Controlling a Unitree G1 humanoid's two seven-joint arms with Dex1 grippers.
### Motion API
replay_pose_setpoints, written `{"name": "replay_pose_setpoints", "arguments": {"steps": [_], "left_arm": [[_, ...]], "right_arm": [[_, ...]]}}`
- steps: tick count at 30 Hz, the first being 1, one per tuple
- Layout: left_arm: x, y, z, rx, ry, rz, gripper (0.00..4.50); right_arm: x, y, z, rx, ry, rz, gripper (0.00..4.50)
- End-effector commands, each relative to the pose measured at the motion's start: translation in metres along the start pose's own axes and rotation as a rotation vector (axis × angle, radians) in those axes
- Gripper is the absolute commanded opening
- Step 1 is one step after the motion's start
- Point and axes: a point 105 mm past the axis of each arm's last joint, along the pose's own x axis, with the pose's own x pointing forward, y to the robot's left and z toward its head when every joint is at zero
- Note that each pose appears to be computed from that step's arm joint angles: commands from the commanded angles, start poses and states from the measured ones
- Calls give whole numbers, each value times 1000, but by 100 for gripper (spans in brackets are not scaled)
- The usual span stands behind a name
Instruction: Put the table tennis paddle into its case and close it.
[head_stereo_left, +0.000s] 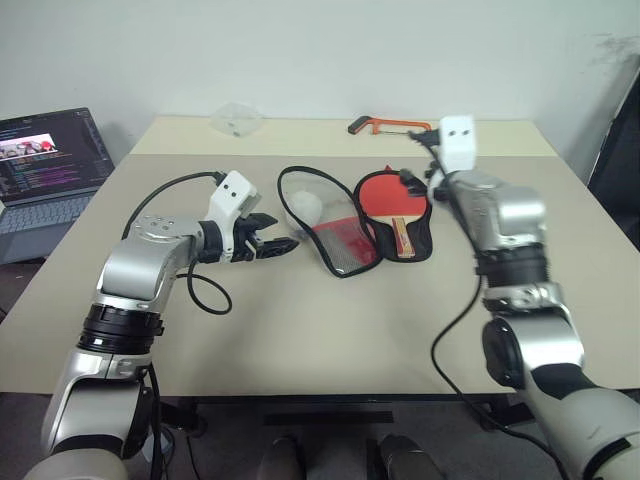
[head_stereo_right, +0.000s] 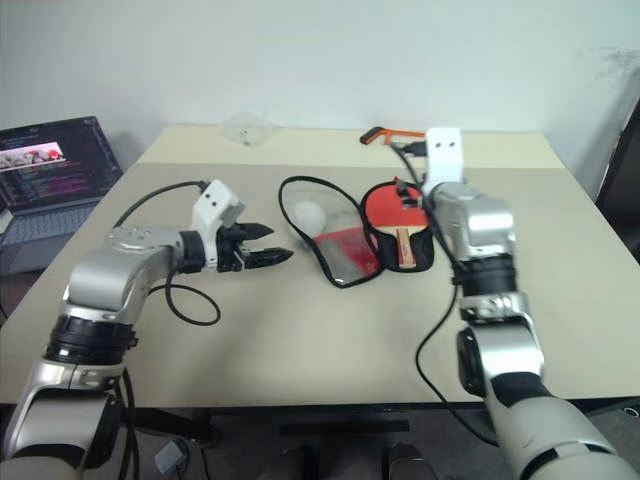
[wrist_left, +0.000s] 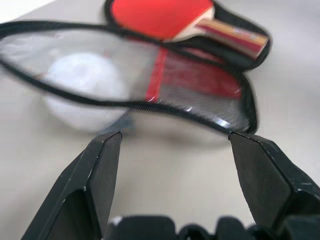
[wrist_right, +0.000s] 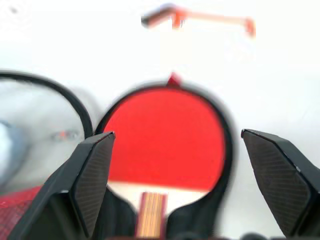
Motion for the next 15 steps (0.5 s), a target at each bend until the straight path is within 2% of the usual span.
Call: {"name": "replay_pose_setpoints", "arguments": {"steps": [1,5,9,12,15], "left_arm": [[1,5,-1,33,-7,20,373],[14,9,-6,67,14,44,373],[25,14,-5,110,23,57,373],[33,15,-4,131,29,49,320],[39,16,-7,125,42,51,217]], "right_arm": [[-45,18,-10,-81,-79,321,445],[-81,24,-29,-138,-132,555,445],[-98,27,-44,-154,-123,671,445],[-113,33,-41,-130,-157,765,450],[-121,32,-34,-125,-198,782,450]]}}
